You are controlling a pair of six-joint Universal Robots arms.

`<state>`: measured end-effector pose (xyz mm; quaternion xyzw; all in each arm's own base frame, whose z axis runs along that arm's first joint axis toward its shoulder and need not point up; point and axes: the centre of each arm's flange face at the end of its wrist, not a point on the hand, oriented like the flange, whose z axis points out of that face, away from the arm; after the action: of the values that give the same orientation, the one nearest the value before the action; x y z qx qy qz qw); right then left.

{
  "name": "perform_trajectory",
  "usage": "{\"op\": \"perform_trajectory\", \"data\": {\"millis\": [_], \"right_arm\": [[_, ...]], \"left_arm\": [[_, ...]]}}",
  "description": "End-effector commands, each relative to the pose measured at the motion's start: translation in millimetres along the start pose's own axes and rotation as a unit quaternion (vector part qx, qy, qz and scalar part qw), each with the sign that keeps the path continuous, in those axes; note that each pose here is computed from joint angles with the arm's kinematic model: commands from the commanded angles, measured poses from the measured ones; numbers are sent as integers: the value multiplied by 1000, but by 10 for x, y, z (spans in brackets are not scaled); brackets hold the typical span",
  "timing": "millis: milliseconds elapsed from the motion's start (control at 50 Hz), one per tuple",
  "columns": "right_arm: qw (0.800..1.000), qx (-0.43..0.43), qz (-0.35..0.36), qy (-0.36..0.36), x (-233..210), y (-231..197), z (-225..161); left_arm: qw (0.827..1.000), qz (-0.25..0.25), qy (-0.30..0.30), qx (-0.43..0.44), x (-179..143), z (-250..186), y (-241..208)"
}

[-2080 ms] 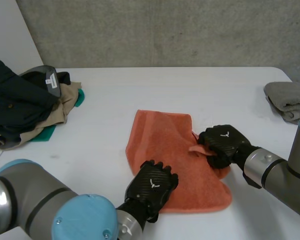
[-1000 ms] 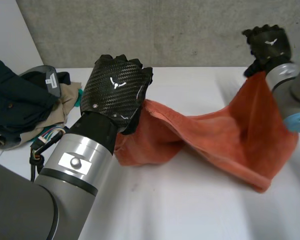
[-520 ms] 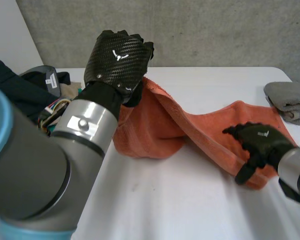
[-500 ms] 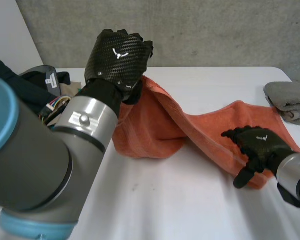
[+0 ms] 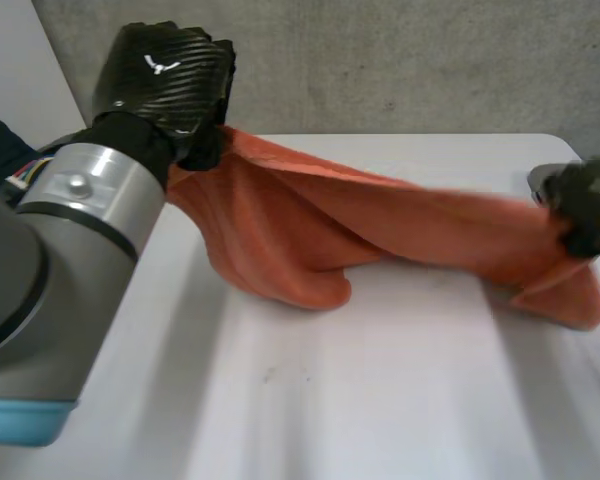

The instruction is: Fold the laundry.

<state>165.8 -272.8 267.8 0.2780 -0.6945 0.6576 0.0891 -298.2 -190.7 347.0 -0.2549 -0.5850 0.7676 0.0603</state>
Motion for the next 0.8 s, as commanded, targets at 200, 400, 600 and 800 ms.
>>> {"op": "perform_trajectory", "data": {"millis": [200, 400, 600, 800], "right_arm": [[989, -20, -140, -33, 442, -748, -273], [966, -129, -193, -111, 5, -102, 279], [979, 13, -201, 29, -17, -275, 1131], [980, 70, -182, 45, -307, -465, 1020]], "left_arm": [[994, 38, 7, -105, -233, -301, 240], [968, 101, 58, -221, 48, 101, 1246], [991, 130, -37, -12, -49, 1298, 798], [993, 117, -26, 2, 109, 1317, 756]]}}
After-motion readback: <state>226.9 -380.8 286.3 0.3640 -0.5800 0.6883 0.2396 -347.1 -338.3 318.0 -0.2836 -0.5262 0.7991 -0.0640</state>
